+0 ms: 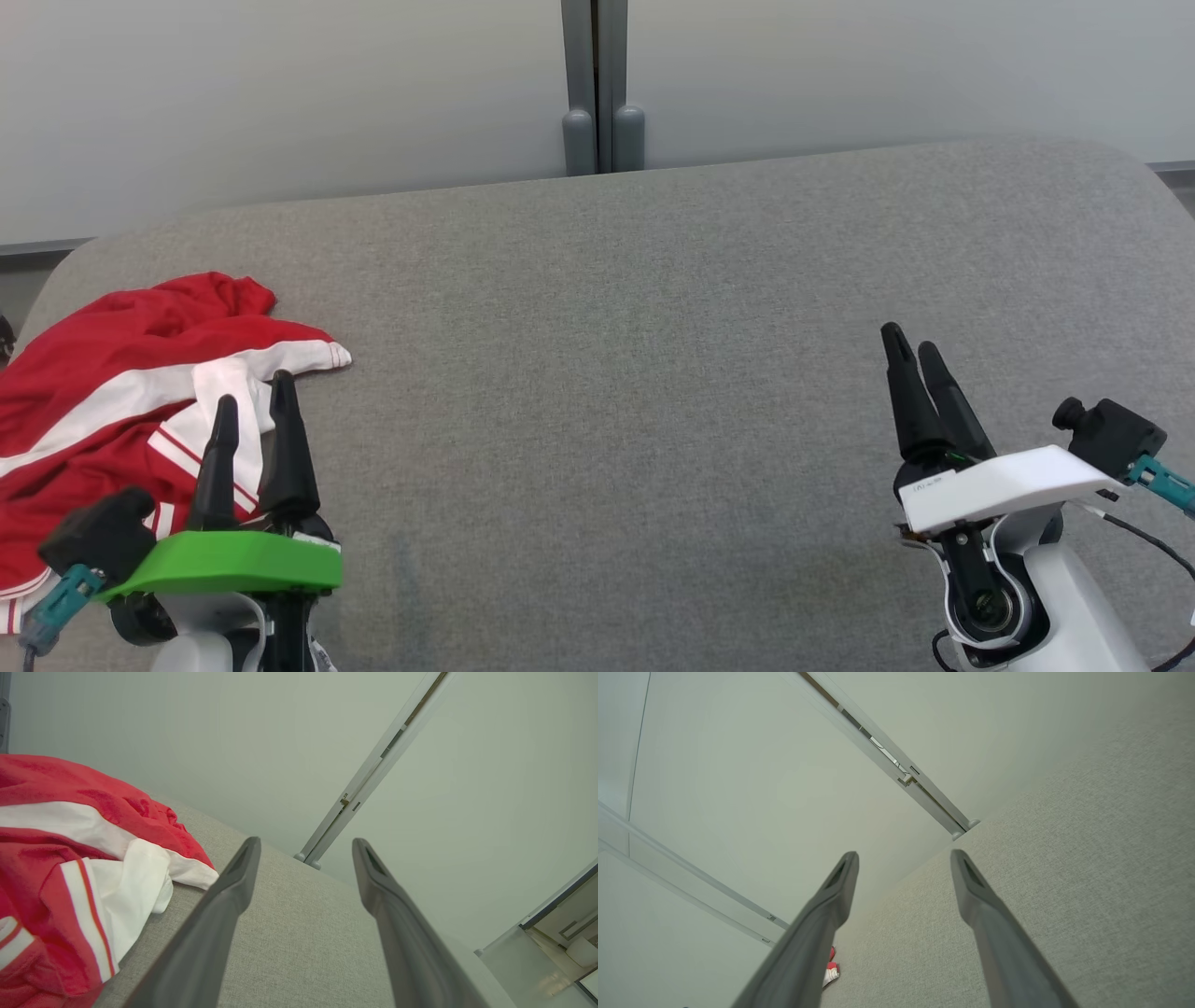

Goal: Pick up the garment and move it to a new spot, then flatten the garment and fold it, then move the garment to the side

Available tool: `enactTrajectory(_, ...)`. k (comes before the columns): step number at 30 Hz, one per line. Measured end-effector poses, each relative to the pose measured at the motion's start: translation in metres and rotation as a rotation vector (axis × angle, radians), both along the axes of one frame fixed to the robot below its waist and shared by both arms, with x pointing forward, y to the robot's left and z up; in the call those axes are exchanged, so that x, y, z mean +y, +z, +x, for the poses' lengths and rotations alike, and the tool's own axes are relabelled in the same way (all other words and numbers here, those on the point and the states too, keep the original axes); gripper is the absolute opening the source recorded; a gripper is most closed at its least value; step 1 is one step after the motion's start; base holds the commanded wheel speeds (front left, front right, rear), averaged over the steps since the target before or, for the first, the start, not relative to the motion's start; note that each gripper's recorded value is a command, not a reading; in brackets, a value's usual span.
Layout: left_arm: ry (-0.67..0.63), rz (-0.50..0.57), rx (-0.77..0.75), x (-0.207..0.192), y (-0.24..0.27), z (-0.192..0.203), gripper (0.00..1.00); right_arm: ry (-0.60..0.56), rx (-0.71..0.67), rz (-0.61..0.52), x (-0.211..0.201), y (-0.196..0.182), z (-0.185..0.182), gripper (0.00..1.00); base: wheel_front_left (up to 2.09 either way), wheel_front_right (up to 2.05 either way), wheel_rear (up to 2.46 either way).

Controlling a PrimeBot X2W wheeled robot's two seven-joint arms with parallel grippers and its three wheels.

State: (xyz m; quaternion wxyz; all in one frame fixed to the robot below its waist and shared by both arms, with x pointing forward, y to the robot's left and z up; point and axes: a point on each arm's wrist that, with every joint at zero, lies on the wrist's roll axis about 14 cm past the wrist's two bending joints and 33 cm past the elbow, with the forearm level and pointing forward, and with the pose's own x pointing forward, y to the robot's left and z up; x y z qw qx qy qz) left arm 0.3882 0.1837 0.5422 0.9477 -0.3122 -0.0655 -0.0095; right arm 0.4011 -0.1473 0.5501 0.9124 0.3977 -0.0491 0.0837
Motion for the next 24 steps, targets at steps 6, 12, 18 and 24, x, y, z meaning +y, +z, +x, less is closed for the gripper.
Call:
enactTrajectory(6, 0.001, 0.103, 0.008, -0.005, -0.003, 0.000, 1.00, 0.018, -0.031, -0.129, 0.007, 0.004, 0.001, 1.00, 0.00, 0.00, 0.00)
enactTrajectory(12, 0.001, 0.185, 0.018, -0.008, -0.008, -0.002, 1.00, 0.022, -0.041, -0.246, 0.011, -0.001, 0.001, 1.00, 0.00, 0.00, 0.00)
enactTrajectory(18, 0.003, 0.239, 0.011, -0.009, -0.008, -0.003, 1.00, 0.018, -0.055, -0.351, 0.012, -0.003, 0.001, 1.00, 0.00, 0.00, 0.00)
enactTrajectory(24, 0.002, 0.298, -0.001, -0.011, -0.006, -0.003, 1.00, 0.013, -0.078, -0.407, 0.014, -0.001, 0.000, 1.00, 0.00, 0.00, 0.00)
